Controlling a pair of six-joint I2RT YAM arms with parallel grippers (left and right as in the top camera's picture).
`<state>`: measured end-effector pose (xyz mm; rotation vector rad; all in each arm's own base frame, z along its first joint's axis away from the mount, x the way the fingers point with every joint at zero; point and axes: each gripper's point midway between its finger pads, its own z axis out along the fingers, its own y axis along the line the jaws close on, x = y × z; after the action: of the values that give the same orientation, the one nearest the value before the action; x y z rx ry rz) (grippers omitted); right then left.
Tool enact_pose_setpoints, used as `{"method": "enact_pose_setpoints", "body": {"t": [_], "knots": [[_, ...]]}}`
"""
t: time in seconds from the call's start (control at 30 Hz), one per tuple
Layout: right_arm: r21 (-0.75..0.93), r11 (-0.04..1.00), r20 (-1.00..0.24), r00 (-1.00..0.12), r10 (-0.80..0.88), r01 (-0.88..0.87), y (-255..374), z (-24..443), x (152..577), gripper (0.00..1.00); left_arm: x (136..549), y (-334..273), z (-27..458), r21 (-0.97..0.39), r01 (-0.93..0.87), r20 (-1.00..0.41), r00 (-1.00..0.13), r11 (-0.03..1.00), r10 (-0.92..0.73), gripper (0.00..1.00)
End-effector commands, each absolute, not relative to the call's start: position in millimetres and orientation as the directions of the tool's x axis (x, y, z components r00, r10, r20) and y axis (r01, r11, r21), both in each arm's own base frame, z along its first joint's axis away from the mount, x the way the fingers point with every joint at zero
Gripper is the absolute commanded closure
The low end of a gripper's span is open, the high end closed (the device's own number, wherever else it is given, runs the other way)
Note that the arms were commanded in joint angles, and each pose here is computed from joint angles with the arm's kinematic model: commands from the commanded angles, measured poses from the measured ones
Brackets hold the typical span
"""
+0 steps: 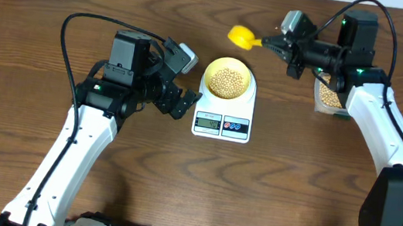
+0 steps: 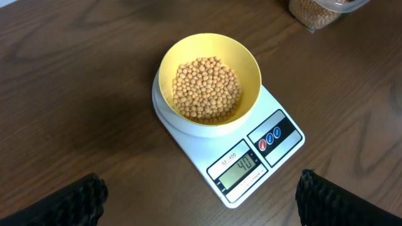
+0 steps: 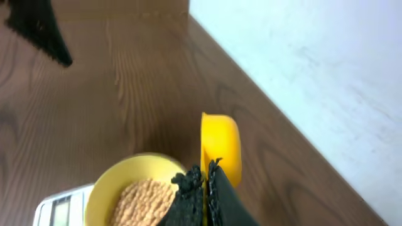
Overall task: Scoop item into bowl and weigh 50g on scale
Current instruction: 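Carry the empty scoop right back over the soybean tub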
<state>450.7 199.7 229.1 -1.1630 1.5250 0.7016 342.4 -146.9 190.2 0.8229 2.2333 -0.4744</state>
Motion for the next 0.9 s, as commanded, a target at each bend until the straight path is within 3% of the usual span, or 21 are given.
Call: {"method": "enact_pose_setpoints", "body": {"t": [0.0,0.33,0.87], "knots": [[0.023,0.418,-0.970,-0.121,-0.211,-0.908,203,237,459,0.99,341,-149,198,-0.076,0.692,-0.736,-0.525,0.718,0.428,0.02],[0.174,0.748,-0.951,-0.307,-0.041,-0.641,152,244,516,0.99,341,-149,198,-0.076,0.692,-0.736,-0.524,0.718,0.428,0.02],[0.063,0.963,-0.944,-0.330,-0.028,-0.262,50,276,517,0.99,341,-149,198,-0.076,0.692,-0.736,-0.524,0.718,0.428,0.02]]}}
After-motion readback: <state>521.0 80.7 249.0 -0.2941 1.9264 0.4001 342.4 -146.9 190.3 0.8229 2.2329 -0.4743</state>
